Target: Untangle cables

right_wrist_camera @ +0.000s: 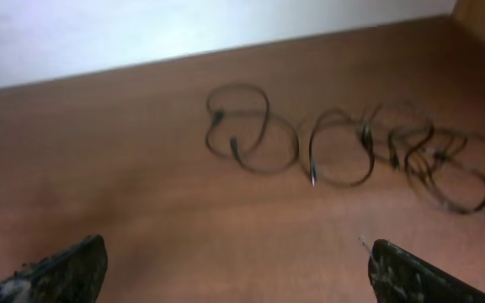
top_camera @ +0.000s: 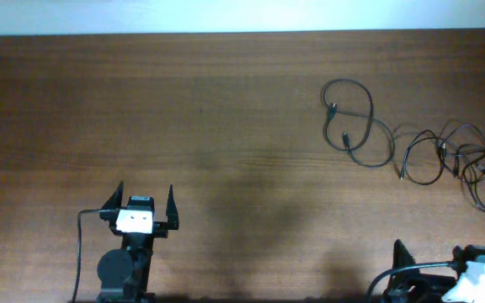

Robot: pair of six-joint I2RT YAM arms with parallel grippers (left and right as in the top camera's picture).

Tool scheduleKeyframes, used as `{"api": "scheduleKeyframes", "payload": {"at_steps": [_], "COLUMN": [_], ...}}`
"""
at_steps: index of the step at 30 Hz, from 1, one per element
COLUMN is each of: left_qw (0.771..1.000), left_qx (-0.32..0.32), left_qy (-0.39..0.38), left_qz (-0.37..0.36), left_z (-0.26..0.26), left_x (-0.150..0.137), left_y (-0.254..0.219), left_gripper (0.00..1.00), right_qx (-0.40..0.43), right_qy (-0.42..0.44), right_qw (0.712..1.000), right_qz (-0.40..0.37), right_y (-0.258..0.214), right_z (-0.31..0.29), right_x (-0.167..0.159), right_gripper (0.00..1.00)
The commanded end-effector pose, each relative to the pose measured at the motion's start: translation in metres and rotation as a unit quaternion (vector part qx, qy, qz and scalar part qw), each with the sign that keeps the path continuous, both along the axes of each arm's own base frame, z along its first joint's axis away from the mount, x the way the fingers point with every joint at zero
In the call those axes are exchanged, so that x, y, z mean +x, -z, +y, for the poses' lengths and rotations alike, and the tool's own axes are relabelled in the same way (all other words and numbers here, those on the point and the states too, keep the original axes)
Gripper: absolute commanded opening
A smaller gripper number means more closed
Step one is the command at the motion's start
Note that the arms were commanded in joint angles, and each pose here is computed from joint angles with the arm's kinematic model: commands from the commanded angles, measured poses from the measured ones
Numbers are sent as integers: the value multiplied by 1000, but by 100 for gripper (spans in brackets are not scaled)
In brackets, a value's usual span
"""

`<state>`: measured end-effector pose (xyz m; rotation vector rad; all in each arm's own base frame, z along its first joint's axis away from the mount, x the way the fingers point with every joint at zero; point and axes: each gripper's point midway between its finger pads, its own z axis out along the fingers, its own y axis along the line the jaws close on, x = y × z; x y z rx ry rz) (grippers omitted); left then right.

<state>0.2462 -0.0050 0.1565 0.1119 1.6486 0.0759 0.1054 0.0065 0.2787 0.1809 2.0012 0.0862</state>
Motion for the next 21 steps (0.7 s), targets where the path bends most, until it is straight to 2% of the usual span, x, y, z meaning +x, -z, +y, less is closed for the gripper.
{"api": "scheduleKeyframes", "payload": {"at_steps": [1,7,13,14,17,21], "left_qw": [1000,1000,1000,1000,1000,1000], "left_qx": [10,10,10,10,10,10], "left_qy": [-4,-4,-4,-4,-4,-4], "left_qz": [-1,0,0,0,-1,-1], "left_z": [2,2,2,2,2,2], "left_x": [0,0,0,0,0,0], "left_y": [0,1,1,1,0,0], "left_gripper": [99,99,99,99,99,99], "right_qx": [-4,-13,-22,-30,-47,-125], "right_qy": [3,-3,-40,-45,-46,-82], "right_qw": [1000,997,988,979,959,913], "right_qz": [-18,-73,-144,-198,-276,-380], "right_y": [9,7,-12,-30,-57,-83], "right_z": [-1,0,5,5,4,15], "right_x": [-2,3,30,44,58,71], "right_gripper": [99,99,99,99,99,99]}}
